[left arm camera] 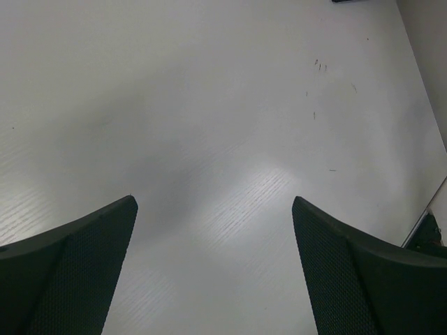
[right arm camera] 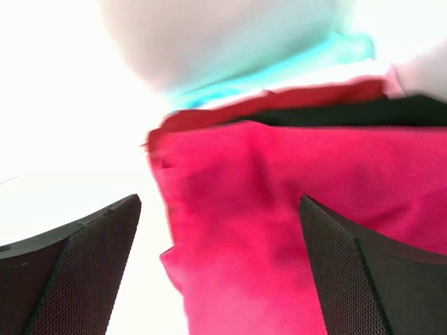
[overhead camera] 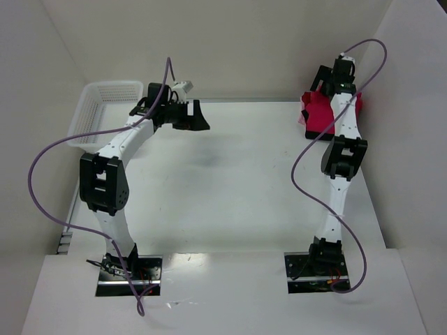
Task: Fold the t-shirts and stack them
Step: Put the neatly folded tshirt into the corner of the board with the right arm
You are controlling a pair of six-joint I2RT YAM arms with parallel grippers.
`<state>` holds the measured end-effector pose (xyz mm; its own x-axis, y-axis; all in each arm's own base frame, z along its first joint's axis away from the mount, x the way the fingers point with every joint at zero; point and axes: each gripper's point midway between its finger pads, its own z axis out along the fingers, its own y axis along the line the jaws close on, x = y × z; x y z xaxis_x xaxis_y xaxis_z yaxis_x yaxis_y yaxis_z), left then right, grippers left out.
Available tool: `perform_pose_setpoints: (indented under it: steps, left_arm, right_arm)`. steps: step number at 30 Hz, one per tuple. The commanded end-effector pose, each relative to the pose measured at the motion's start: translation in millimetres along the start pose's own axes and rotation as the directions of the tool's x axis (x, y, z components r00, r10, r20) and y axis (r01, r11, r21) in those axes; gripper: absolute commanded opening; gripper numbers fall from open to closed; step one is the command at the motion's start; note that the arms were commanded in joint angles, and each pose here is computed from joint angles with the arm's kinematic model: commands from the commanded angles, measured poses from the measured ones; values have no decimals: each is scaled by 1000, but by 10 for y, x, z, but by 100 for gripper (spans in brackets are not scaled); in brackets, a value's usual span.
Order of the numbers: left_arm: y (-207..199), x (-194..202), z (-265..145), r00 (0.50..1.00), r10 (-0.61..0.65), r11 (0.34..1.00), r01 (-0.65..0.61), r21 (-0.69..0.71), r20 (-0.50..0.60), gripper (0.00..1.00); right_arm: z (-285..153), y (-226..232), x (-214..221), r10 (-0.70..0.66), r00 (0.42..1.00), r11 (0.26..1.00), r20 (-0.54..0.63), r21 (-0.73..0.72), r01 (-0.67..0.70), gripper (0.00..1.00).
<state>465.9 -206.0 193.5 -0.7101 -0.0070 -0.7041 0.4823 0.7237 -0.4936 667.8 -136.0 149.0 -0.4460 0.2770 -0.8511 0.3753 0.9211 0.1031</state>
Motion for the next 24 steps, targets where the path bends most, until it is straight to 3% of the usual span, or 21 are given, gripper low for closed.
perform_pose_setpoints:
  steps: [1, 3, 4, 6, 7, 8, 10, 14, 17, 18, 24]
  left_arm:
    - [-315, -466, -316, 986, 110, 994, -111, 6, 129, 99]
    - [-375, -575, -395, 979, 128, 992, -129, -1, 158, 99]
    - [-420, -659, -482, 971, 145, 989, -145, -17, 188, 99]
    - [-445, -765, -580, 960, 166, 986, -159, -50, 226, 99]
    - [-506, -829, -682, 951, 180, 984, -170, -61, 250, 99]
    - [-518, -862, -730, 947, 186, 982, -172, -75, 262, 99]
    - [-508, -879, -829, 944, 181, 981, -154, -116, 276, 99]
    - [-437, -664, -918, 957, 140, 982, -100, -162, 253, 99]
    - [-459, -544, -1083, 954, 145, 973, -90, -212, 262, 99]
    - [-396, -426, -1087, 960, 135, 969, -76, -234, 247, 99]
    - [-263, -267, -1428, 951, 152, 924, -40, -380, 270, 99]
  right_arm:
    - [-1097, 666, -1082, -16, 977, 963, 211, -258, 72, 99]
    - [-1322, 811, -1108, -22, 974, 960, 226, -268, 84, 99]
    - [-1692, 823, -1342, -12, 960, 964, 281, -251, 85, 99]
    - [-1929, 976, -1230, -42, 961, 966, 273, -234, 108, 99]
    - [-2352, 904, -1468, -22, 939, 979, 344, -184, 90, 99]
    - [-2370, 908, -1232, -44, 953, 981, 298, -166, 97, 99]
    - [-2711, 1037, -1143, -48, 948, 974, 315, -194, 114, 99]
    - [-3508, 758, -822, 95, 943, 967, 318, -255, -12, 99]
    - [-3685, 476, -476, 129, 944, 976, 303, -205, -67, 99]
    - [-3947, 337, -498, 149, 929, 974, 340, -211, -79, 99]
    - [-4197, 60, 61, 185, 943, 968, 278, -214, -127, 99]
